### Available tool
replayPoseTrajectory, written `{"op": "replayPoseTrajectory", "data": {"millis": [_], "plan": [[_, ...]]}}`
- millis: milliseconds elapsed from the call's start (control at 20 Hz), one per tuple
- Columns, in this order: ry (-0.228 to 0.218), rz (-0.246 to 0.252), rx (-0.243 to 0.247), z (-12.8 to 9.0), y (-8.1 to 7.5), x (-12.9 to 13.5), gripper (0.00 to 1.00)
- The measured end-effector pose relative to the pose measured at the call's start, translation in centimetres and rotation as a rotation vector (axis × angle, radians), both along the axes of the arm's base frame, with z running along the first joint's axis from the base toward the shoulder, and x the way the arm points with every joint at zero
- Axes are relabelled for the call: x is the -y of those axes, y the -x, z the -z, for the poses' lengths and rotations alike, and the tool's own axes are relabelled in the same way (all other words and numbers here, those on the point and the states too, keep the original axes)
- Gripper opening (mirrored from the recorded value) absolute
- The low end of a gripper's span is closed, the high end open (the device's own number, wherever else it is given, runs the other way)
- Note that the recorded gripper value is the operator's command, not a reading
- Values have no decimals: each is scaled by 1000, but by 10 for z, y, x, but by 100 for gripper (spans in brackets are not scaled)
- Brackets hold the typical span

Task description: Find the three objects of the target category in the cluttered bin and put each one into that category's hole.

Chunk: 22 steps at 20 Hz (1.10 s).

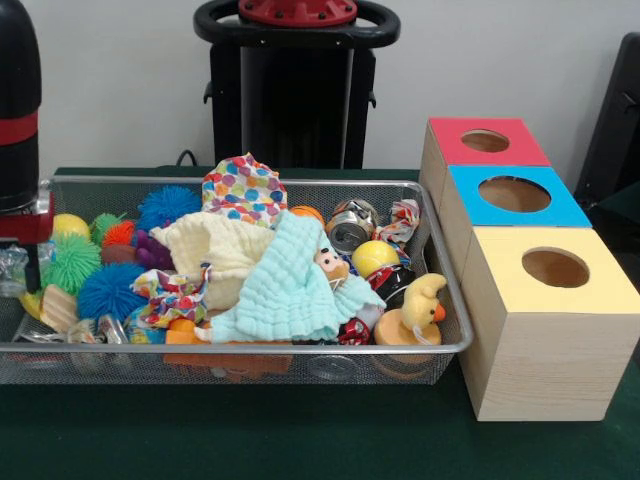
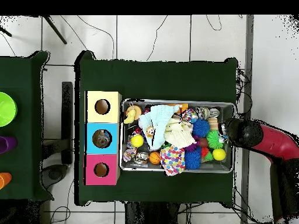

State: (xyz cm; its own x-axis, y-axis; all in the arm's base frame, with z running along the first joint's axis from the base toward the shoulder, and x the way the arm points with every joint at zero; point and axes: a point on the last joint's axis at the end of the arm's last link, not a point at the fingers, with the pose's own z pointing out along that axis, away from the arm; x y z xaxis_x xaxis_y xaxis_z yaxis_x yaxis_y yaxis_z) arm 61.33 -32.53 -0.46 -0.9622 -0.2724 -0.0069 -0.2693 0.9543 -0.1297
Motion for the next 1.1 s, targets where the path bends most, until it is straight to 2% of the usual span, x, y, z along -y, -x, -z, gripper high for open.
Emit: {"op": "replayPoseTrajectory", "data": {"millis": [250,750,1100], "plan": [[10,5,-15,-18,-3,0,0],[45,16,-1,-50,-16,-3,0],[42,27,-1,-56,-20,-13,0]]}}
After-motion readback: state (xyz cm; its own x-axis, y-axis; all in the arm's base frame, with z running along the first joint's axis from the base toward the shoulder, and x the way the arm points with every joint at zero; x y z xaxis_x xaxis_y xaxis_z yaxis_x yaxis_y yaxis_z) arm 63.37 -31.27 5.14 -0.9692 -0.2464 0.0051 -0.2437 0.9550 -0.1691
